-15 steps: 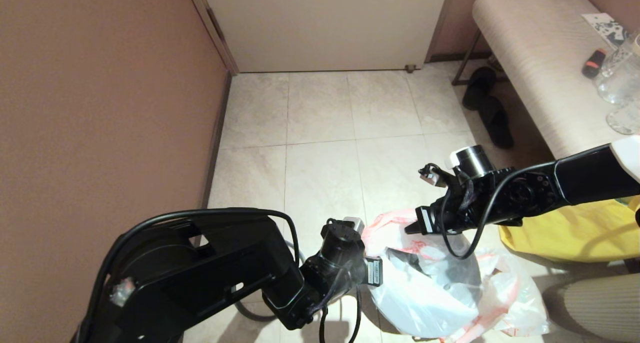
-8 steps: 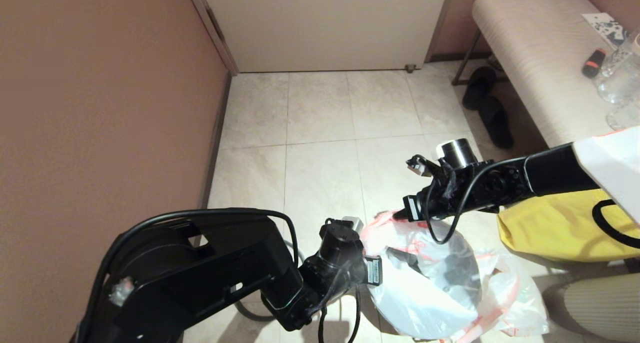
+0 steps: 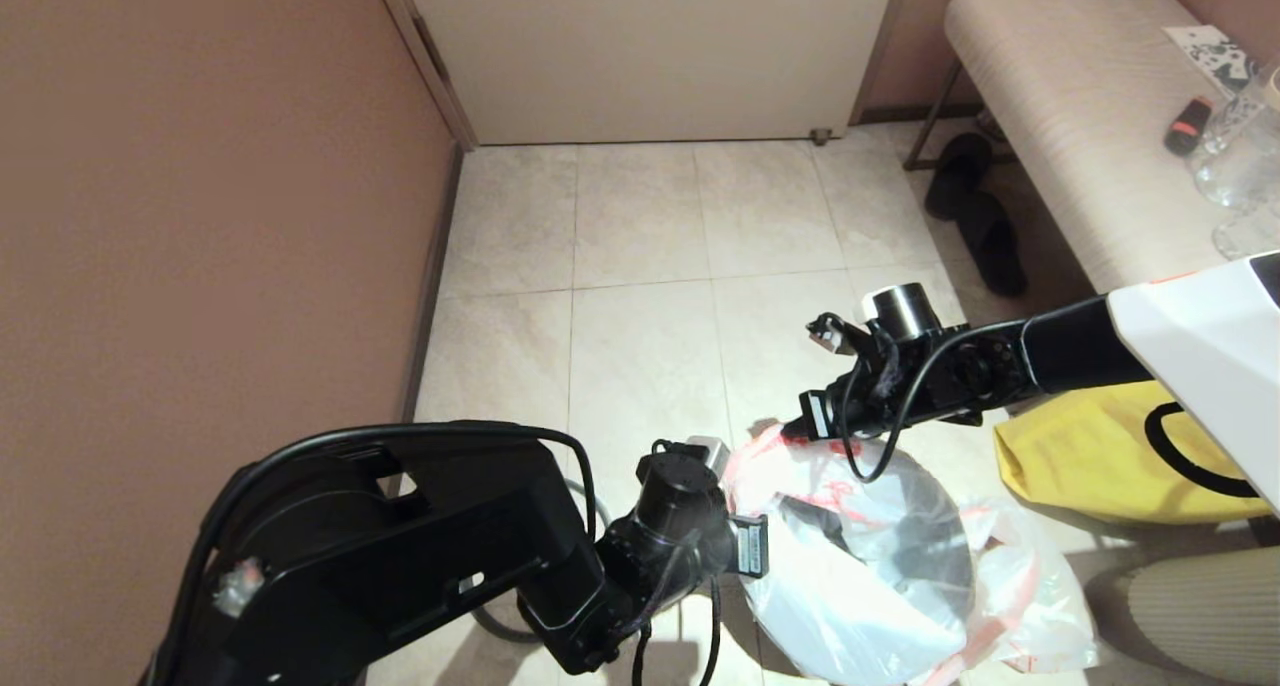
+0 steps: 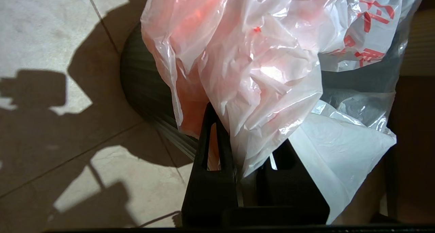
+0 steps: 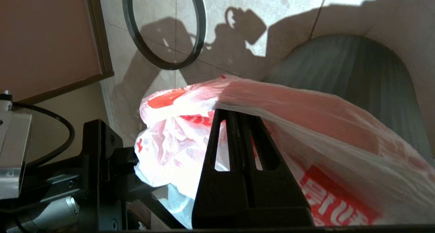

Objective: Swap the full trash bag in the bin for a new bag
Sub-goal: Put the new garbage bag on the trash can

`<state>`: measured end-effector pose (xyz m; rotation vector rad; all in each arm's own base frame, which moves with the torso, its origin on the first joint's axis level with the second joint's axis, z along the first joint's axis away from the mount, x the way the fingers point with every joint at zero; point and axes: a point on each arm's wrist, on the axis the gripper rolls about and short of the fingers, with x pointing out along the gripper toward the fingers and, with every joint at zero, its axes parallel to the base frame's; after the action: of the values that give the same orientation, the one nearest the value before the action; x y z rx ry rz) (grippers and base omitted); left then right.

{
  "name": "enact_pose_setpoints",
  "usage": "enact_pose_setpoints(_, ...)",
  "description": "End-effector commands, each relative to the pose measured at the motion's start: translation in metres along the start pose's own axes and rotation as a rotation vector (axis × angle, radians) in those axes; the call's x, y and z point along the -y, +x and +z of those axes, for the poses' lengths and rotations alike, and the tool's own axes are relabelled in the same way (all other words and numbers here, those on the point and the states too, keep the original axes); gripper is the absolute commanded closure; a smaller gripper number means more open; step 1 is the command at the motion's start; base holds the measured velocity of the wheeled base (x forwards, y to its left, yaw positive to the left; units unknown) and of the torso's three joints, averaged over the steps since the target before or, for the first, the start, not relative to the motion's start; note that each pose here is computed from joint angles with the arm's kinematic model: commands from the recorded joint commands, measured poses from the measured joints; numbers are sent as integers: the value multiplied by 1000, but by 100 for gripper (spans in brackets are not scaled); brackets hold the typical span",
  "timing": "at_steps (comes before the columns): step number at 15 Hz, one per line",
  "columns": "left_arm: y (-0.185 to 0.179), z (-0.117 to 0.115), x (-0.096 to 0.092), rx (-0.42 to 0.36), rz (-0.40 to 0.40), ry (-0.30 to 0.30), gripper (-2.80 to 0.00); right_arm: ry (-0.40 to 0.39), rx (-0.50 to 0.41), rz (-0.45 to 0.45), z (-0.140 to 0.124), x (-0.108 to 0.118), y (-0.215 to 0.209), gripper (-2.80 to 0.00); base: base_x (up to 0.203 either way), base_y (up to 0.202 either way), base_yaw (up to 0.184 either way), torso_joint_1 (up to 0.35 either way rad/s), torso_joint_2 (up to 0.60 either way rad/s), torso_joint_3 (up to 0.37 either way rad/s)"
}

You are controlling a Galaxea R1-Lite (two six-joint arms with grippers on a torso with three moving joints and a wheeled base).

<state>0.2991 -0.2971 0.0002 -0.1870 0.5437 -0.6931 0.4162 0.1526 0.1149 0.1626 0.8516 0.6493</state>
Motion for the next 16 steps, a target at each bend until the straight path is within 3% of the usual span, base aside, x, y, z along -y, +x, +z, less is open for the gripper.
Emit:
enact_pose_setpoints(1,-1,0,0,2,-4,-2,0,16,27,11,6,-6,-11,0,0,0,0,0,0,0)
enact_pose_setpoints(10,-1,-1,0,3,-3,0,0,50,-23,4,-7,11,23,0,0,0,0,0,0,0)
enact_pose_setpoints(13,-1,-3,3,-4,-8,7,0,108,52,14,-3,17,30,0,0,0,0,0,0,0)
enact_pose_setpoints(16,-1,-2,2,-1,-3,4,0,129,32,10,-11,25,45,0,0,0,0,0,0,0)
